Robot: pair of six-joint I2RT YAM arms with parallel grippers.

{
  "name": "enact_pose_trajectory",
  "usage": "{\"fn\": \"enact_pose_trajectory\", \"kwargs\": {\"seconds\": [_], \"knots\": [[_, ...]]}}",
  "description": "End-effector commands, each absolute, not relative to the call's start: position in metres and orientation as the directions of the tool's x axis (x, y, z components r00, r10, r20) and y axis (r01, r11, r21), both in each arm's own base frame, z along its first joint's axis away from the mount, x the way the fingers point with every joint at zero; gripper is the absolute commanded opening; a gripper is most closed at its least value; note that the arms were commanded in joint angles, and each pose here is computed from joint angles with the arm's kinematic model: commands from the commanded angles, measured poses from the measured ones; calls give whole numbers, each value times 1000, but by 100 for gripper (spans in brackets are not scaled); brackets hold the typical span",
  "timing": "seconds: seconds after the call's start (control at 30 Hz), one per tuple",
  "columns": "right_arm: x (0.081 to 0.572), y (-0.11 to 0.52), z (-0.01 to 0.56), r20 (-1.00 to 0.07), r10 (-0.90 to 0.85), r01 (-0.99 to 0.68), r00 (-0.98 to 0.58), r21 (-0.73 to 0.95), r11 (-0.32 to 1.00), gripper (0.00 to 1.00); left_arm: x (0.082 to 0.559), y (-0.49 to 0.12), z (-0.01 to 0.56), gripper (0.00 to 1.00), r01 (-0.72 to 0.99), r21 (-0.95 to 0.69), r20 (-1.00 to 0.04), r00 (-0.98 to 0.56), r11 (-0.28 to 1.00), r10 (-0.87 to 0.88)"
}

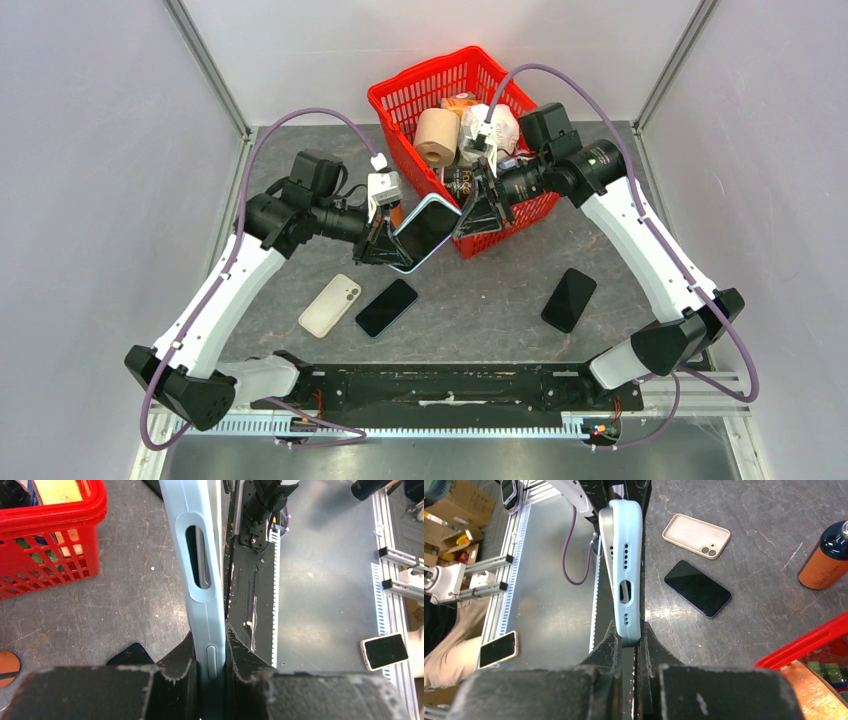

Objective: Take the phone out of the phone case
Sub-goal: Remove the phone case from the phone.

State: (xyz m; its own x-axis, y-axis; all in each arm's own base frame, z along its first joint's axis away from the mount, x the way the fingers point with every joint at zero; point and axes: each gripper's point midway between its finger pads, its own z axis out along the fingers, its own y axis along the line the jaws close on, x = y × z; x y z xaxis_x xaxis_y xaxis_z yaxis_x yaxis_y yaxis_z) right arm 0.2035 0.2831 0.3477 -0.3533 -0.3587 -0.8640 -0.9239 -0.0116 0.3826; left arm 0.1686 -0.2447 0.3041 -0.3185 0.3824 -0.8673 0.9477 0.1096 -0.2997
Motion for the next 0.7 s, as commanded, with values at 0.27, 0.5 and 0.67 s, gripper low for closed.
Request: {"fn": "enact_pose_trajectory", "kwargs": {"seconds": [0.27,0.5,0.67], "knots": [[152,291,344,-893,-440,-948,-96,216,-232,0,113,-230,305,2,943,116,-897,234,-311,374],[145,299,335,-877,-479,-948,22,134,-288,0,98,-229,297,2,907,155,-855,322,-393,406],[146,302,328,-853,-513,-949,91,82,-304,0,94,-232,297,2,893,163,-848,344,-420,403]]}}
